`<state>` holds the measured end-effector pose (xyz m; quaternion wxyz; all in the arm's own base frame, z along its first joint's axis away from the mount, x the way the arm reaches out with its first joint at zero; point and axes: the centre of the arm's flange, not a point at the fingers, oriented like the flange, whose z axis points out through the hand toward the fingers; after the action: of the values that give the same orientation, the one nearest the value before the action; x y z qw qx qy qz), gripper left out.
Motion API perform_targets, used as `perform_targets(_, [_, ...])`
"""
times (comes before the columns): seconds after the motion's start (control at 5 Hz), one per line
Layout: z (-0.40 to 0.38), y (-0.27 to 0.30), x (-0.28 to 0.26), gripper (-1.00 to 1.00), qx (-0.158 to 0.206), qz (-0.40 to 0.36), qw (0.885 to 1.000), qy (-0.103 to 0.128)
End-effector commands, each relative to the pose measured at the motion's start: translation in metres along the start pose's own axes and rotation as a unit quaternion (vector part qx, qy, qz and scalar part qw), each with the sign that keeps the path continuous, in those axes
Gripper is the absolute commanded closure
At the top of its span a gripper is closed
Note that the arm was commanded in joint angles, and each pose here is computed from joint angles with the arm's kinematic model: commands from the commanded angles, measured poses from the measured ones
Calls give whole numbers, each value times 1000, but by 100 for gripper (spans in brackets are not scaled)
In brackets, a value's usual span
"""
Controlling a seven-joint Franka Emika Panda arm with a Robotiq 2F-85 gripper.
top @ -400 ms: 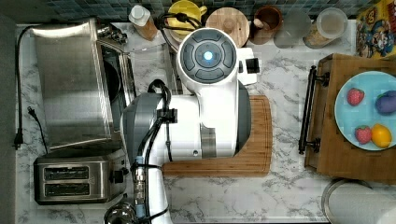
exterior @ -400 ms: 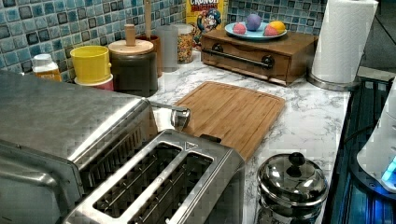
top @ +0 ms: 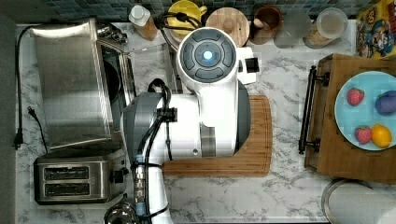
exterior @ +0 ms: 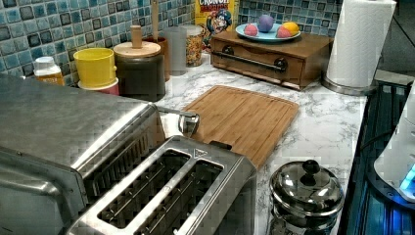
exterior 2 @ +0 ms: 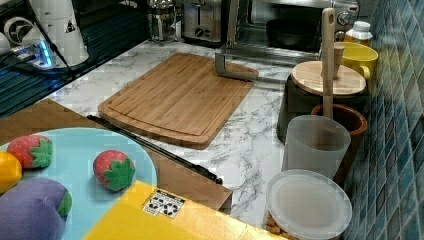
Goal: Close the oven.
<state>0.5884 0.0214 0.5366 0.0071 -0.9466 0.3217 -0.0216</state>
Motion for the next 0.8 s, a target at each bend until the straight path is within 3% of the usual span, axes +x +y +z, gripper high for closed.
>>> perform_targets(0.2, [-20, -32, 7, 100, 18, -44, 998, 32])
perform_targets(0.4, [15, -21, 25, 100, 59, -102, 993, -27])
perform_targets(0.6, [61, 10, 39, 100, 84, -108, 987, -79])
perform_targets(0.8, [93, 35, 45, 100, 124, -119, 981, -93])
